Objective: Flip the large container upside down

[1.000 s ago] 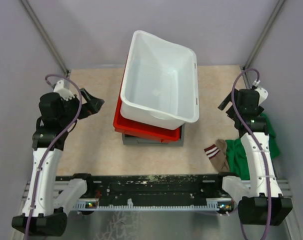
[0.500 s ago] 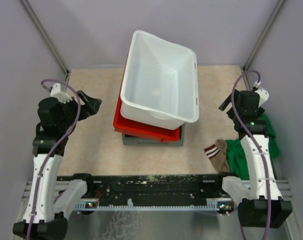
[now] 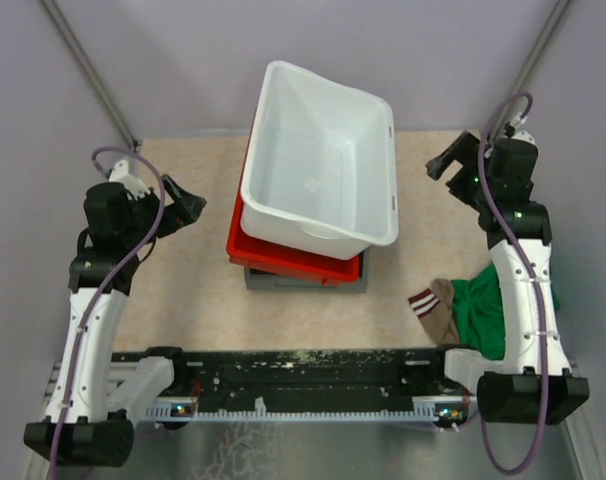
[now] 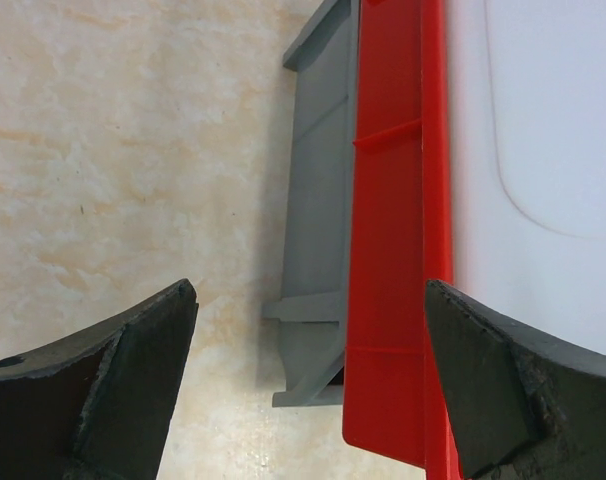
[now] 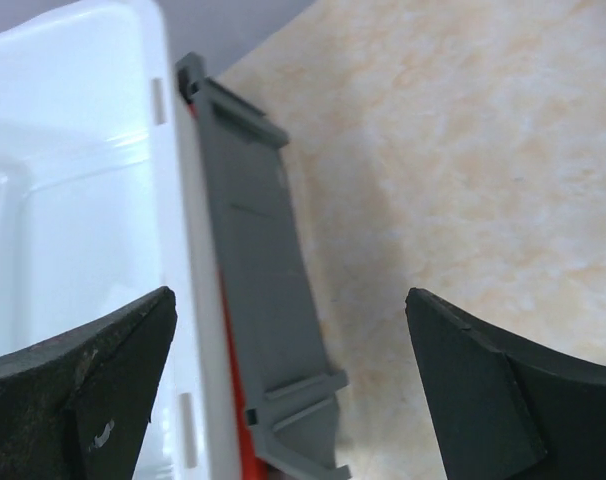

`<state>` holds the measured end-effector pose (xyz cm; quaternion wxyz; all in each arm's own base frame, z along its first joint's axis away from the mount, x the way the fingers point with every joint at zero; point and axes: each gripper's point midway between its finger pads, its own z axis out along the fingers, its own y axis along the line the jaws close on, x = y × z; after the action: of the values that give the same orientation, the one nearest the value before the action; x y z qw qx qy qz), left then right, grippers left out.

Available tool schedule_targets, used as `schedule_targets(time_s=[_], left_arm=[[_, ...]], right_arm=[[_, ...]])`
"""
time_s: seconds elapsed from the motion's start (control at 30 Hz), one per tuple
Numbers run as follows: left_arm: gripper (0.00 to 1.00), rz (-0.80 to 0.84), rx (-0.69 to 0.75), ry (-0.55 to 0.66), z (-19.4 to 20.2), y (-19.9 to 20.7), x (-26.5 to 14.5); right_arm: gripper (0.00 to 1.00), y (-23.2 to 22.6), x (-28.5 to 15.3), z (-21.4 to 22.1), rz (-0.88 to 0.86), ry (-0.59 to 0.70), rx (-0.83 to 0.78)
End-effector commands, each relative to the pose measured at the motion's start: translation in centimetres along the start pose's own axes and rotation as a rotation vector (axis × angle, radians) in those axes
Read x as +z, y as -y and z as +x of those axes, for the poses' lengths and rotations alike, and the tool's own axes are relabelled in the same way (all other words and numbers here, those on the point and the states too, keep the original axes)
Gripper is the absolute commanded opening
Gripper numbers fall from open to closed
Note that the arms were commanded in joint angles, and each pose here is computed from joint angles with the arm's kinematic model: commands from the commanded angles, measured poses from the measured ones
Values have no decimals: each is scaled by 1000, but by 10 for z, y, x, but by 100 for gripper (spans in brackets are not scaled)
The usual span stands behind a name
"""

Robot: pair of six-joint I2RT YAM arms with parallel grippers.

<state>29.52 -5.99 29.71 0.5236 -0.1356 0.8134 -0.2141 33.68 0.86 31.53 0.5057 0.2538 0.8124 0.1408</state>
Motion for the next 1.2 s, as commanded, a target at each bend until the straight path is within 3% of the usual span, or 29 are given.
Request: schedule_targets(time_s=[0.0,0.17,0.47,0.63,0.8,1.17], left_arm=[[100,70,33,-4,-6,16,-6],[100,102,32,-26,-2,20,-2],[100,104,23,-34,0,21,-3],[100,128,4,-52,4,25,-3],[100,128,2,-54,5,25,-3],[100,102,21,-58,-5,25,-1]], right_arm=[[98,-64,-10,-11,-274,-45,41],[98,-101,6,16,-334,-178,-25],[98,-103,39,80,-262,-406,-163],[61,-108,41,91,-242,-424,-213],[0,-118,29,66,-242,-370,-224],[0,-160,-36,-53,-291,-91,-218]])
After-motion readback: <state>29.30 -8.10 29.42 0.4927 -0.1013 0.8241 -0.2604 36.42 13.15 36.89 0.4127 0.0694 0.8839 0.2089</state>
